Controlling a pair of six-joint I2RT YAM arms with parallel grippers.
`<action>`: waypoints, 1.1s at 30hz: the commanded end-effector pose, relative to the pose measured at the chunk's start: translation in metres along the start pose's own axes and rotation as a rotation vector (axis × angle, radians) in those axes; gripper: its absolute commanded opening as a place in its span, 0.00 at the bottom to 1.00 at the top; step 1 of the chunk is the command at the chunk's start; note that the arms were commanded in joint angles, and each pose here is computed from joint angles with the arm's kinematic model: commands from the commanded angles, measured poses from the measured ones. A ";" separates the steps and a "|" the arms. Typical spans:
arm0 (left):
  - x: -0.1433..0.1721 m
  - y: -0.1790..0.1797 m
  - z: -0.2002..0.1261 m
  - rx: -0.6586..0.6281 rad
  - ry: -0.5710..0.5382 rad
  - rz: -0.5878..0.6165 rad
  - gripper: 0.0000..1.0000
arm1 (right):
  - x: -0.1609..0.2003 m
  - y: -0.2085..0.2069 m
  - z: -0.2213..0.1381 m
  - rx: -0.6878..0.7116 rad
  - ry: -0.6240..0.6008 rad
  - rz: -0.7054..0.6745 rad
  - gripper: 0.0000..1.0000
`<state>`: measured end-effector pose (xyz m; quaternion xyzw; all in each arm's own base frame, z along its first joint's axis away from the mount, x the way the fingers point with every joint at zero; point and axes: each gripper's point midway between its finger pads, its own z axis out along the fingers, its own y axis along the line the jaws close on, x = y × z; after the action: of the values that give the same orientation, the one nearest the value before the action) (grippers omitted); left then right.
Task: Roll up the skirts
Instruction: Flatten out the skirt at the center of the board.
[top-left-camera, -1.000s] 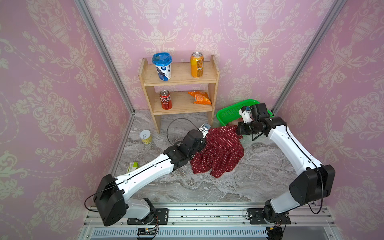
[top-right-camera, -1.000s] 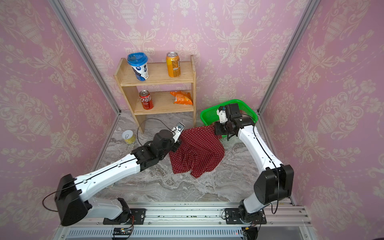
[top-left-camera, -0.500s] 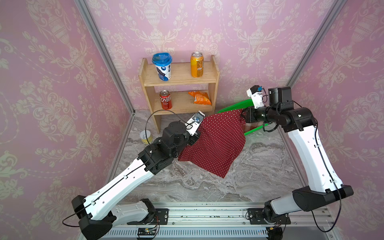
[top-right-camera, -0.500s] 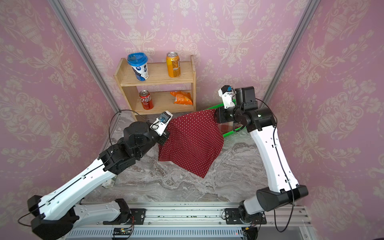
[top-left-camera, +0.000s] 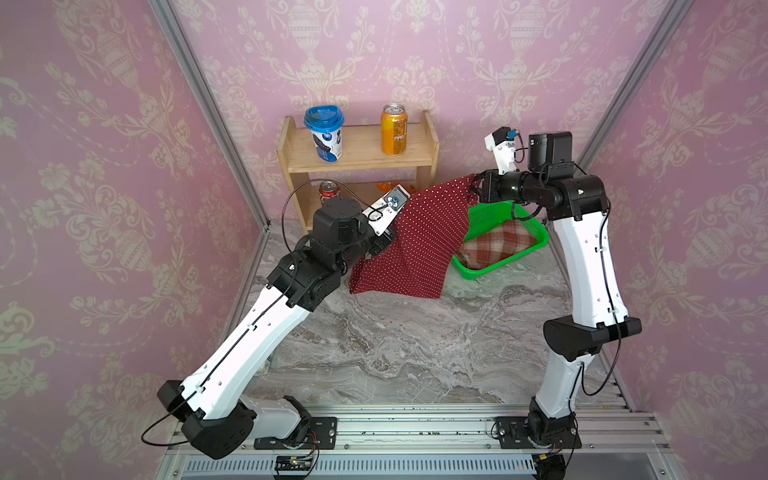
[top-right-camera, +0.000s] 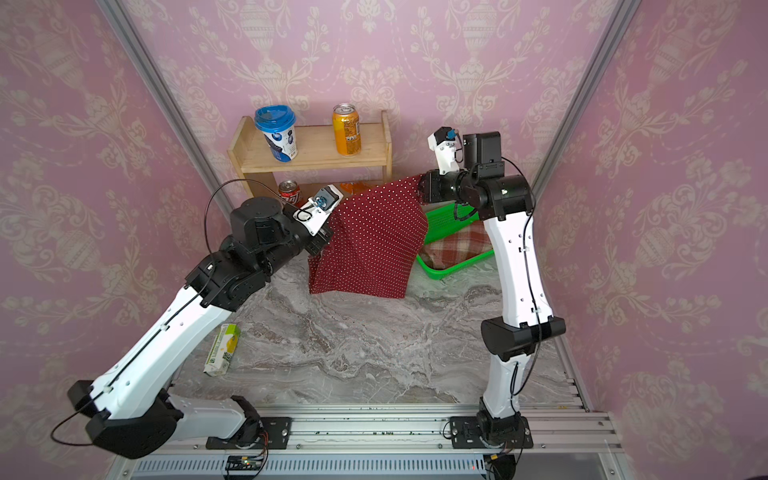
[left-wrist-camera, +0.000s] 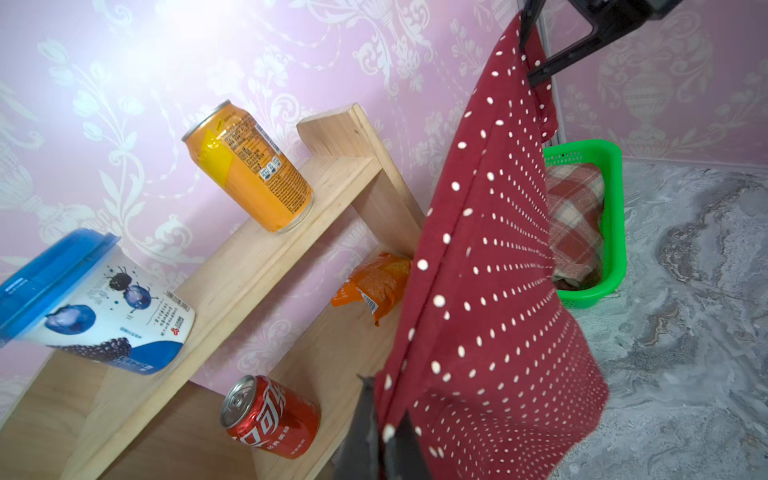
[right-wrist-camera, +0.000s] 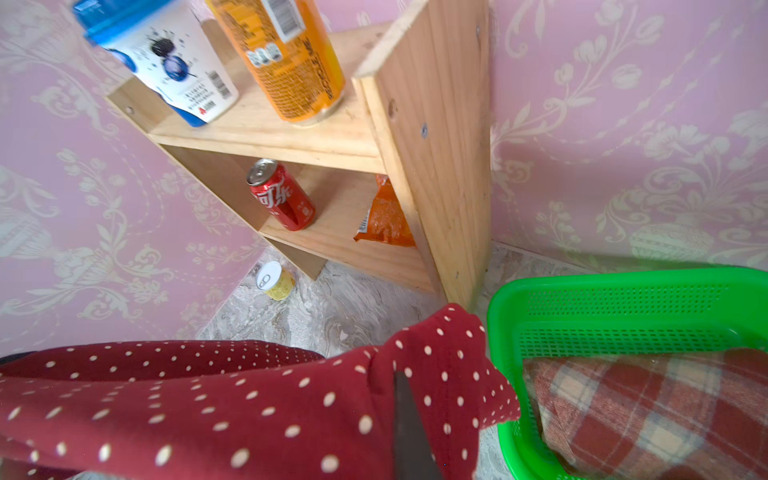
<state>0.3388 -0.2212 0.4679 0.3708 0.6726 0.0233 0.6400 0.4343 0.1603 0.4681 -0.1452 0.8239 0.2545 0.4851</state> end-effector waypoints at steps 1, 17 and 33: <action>0.003 -0.006 -0.034 0.068 0.004 0.031 0.00 | -0.025 0.006 -0.049 0.030 -0.125 -0.014 0.00; 0.124 -0.285 -0.087 0.784 0.163 -0.095 0.00 | 0.262 -0.071 -0.051 0.300 0.067 0.237 0.00; 0.133 -0.243 -0.084 0.642 0.133 -0.169 0.00 | 0.202 -0.066 -0.037 0.256 0.069 0.165 0.00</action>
<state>0.1601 -0.3197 0.2161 0.5119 0.7130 -0.2302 0.4203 0.3039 0.1058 0.2219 -0.0357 0.9103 0.2188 0.3495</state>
